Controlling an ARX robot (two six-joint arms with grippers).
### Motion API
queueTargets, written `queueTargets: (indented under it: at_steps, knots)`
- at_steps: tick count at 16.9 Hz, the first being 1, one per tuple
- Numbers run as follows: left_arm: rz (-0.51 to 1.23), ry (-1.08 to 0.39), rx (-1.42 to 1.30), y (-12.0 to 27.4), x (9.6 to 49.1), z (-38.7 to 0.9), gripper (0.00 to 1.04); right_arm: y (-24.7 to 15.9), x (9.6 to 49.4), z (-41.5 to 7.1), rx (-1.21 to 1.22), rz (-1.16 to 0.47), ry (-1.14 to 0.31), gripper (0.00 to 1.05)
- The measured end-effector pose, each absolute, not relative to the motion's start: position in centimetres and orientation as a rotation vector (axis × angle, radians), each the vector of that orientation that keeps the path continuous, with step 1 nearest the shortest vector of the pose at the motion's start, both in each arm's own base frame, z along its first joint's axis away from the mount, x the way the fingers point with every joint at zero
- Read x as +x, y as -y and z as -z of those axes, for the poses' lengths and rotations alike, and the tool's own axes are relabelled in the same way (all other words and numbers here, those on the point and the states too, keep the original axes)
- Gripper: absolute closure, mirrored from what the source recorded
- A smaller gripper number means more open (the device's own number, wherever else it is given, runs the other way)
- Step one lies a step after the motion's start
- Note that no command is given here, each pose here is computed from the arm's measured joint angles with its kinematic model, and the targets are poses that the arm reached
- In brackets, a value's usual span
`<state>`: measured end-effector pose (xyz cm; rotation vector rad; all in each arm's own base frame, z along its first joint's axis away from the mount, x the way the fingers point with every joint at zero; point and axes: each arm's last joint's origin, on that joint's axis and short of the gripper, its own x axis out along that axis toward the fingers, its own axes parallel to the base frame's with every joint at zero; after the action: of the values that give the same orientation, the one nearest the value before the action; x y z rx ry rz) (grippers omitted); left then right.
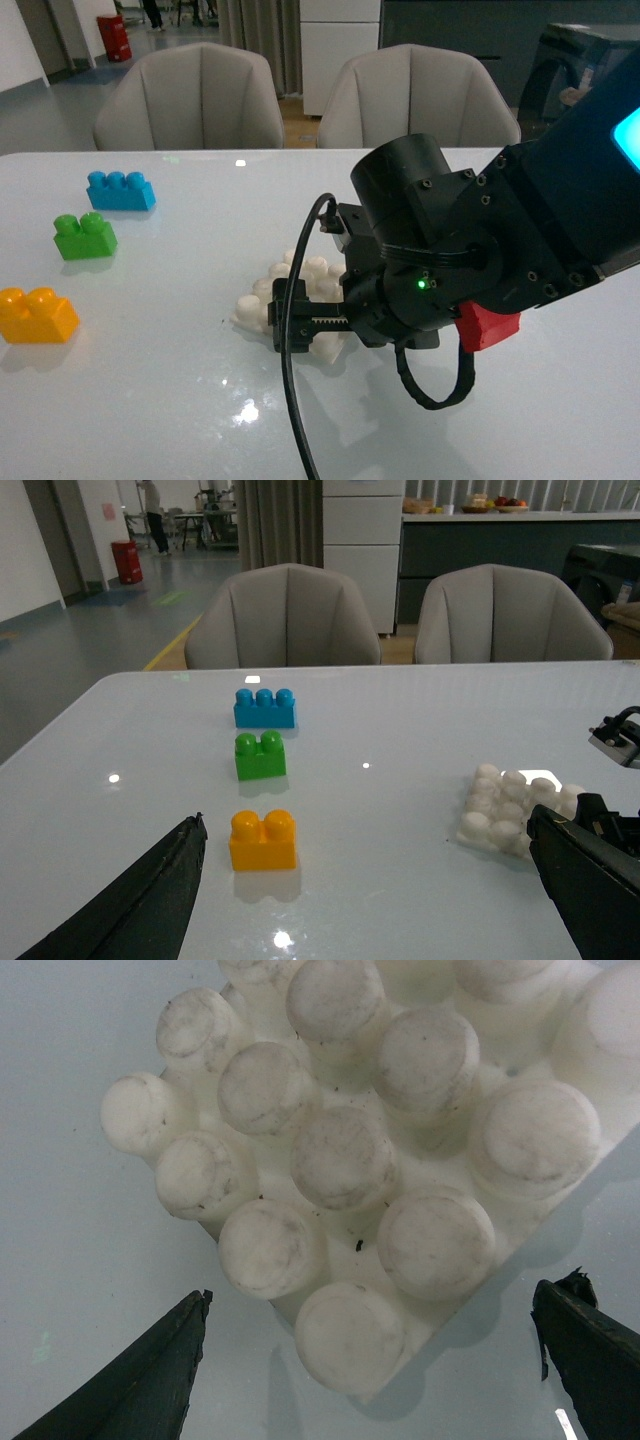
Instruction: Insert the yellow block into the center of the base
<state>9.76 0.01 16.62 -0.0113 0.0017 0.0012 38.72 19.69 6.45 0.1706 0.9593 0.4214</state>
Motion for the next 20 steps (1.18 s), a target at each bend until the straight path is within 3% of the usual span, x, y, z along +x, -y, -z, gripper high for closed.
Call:
queueTargets:
  at_steps: [5, 12, 16, 20]
  knots:
    - [-0.001, -0.002, -0.011, 0.0, 9.8, -16.6, 0.07, -15.2, 38.3, -13.2, 0.284, -0.407, -0.784, 0.06]
    - [-0.001, -0.002, -0.011, 0.0, 9.8, -16.6, 0.07, -7.3, 32.7, -18.3, 0.37, -0.335, -0.557, 0.06]
    - [-0.001, -0.002, -0.011, 0.0, 9.8, -16.6, 0.07, -2.2, 26.4, -21.9, 0.428, -0.292, -0.393, 0.06]
    - [-0.001, -0.002, -0.011, 0.0, 9.8, -16.6, 0.07, 1.0, 19.4, -22.4, 0.418, -0.231, -0.283, 0.06]
